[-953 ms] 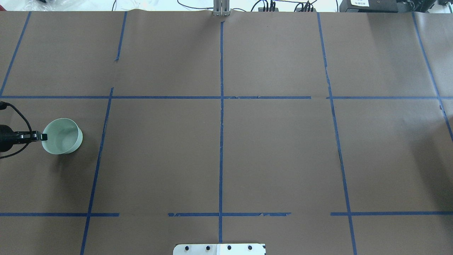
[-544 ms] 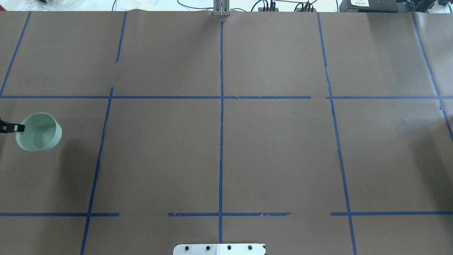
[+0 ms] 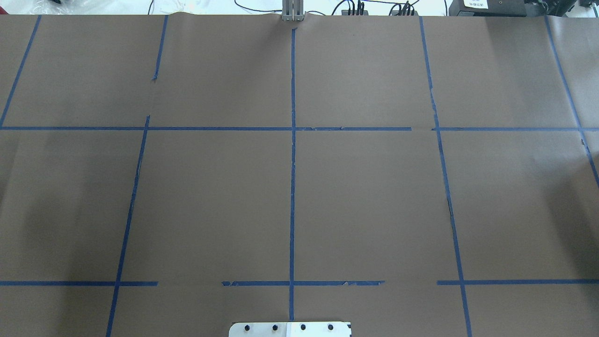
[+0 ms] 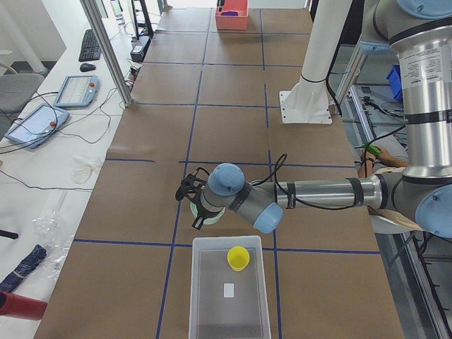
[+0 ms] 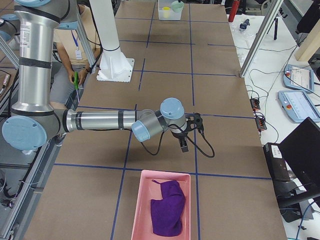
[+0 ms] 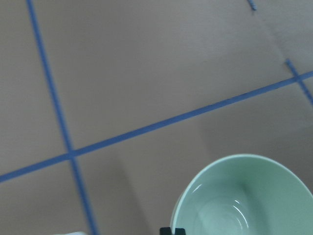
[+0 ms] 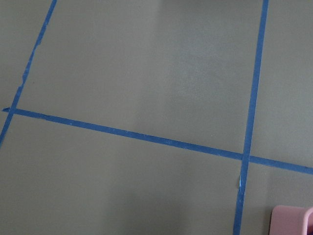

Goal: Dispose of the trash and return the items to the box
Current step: 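Place the green bowl into the clear bin beside the yellow cup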

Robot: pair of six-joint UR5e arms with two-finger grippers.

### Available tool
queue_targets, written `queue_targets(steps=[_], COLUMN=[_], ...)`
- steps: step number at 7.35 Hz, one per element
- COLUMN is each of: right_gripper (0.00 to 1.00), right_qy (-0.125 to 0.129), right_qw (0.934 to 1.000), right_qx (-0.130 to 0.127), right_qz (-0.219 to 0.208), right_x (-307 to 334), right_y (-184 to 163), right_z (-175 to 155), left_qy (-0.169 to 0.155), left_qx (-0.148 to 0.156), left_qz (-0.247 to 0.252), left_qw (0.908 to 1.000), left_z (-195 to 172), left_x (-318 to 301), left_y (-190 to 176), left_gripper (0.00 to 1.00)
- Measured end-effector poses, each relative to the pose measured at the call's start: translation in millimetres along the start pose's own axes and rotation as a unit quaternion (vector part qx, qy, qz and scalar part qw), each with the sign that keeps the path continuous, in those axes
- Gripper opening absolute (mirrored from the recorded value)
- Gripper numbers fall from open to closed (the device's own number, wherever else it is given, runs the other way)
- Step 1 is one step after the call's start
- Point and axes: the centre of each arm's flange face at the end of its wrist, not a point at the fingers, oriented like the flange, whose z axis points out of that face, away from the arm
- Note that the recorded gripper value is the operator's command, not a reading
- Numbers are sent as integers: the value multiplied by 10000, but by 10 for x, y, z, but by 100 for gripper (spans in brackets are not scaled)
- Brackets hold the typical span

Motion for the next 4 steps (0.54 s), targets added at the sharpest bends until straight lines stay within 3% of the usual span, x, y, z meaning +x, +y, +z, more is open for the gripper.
queue_targets(steps=[2, 4], right_gripper=[100, 100], right_qy=[-4, -6], right_qw=[10000, 10000], right_qx=[-7, -10], right_qz=[-12, -27], right_x=[-6, -14], right_y=[1, -3], right_z=[7, 12], left_qy=[-103, -191], left_qx=[-228, -174], left_qz=[318, 326], left_qw=[9992, 9991], left_z=[63, 237], left_x=[-508, -750], left_y=[381, 633], left_gripper=[0, 0])
